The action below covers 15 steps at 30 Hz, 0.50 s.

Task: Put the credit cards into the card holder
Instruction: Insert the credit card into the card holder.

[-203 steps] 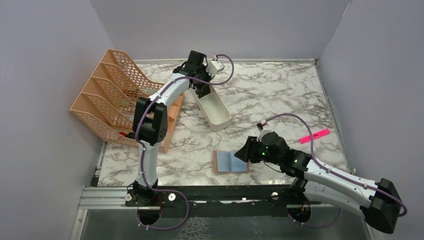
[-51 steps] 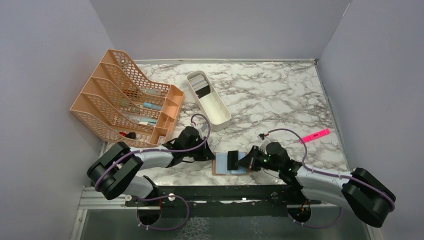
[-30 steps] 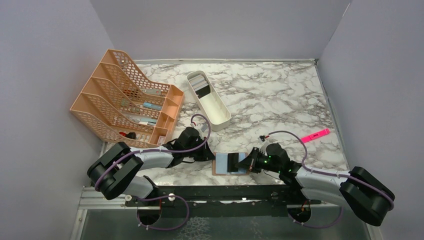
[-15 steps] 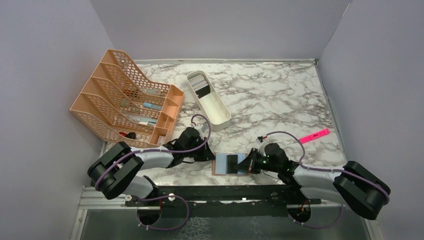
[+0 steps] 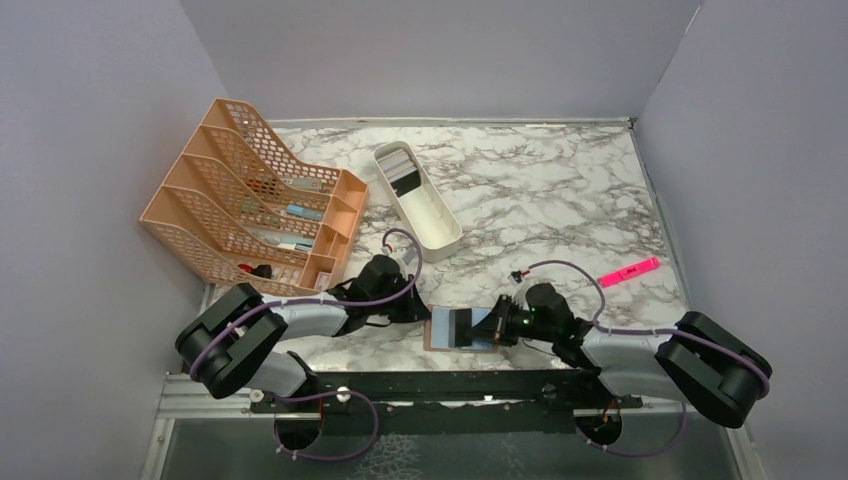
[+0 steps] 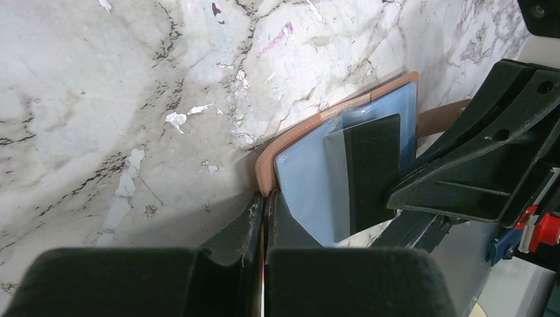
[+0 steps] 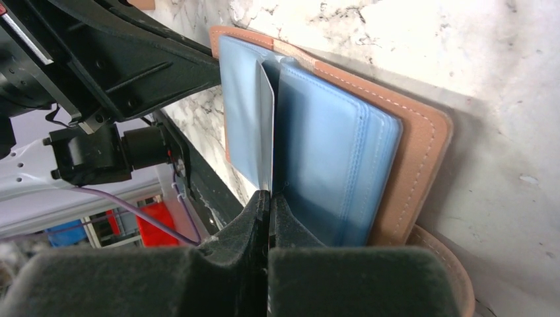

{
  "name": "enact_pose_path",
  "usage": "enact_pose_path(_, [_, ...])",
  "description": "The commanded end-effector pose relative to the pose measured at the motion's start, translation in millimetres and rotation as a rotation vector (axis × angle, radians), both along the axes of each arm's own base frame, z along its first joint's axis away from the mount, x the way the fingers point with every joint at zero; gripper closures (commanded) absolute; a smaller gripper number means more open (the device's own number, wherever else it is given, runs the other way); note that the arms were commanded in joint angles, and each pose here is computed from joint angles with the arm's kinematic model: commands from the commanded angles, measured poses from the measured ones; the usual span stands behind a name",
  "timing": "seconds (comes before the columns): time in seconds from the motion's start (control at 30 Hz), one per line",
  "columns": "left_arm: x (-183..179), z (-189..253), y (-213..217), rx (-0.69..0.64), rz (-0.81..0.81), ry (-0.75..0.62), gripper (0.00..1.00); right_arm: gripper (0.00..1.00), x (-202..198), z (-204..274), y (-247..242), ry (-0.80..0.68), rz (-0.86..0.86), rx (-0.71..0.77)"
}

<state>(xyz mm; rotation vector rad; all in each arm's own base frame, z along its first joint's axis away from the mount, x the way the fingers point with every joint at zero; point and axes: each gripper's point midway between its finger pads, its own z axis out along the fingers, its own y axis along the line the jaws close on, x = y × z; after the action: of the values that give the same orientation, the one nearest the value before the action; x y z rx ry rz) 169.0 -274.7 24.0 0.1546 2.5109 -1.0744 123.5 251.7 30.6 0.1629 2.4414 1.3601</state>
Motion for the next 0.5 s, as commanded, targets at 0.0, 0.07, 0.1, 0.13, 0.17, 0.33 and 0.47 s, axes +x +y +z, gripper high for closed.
enact_pose_path(0.0, [-2, 1, -1, 0.005, 0.016, -0.005, 1.00, 0.96, 4, 1, 3, -0.002, 0.008, -0.011])
enact_pose_path(0.07, [-3, 1, -1, 0.005, 0.026, -0.005, 1.00, 0.95, 5, 1, 4, 0.000, 0.006, -0.015])
enact_pose_path(0.1, [-3, 1, -1, 0.005, 0.030, -0.006, 1.00, 0.94, 5, 0, 5, 0.003, 0.011, -0.020])
enact_pose_path(0.13, [-3, 0, 0, 0.009, 0.035, -0.005, 1.00, 0.91, 5, -1, 5, 0.003, 0.018, -0.029])
enact_pose_path(0.17, [-4, -1, 1, 0.012, 0.039, -0.004, 1.00, 0.88, 5, -3, 5, 0.001, 0.030, -0.044])
enact_pose_path(0.33, [-4, -3, 2, 0.019, 0.059, -0.001, 1.00, 0.72, 16, -8, -10, -0.033, 0.036, -0.244])
enact_pose_path(0.47, [-7, -4, 2, 0.015, 0.062, 0.001, 1.00, 0.62, 19, -5, -23, -0.066, 0.026, -0.326])
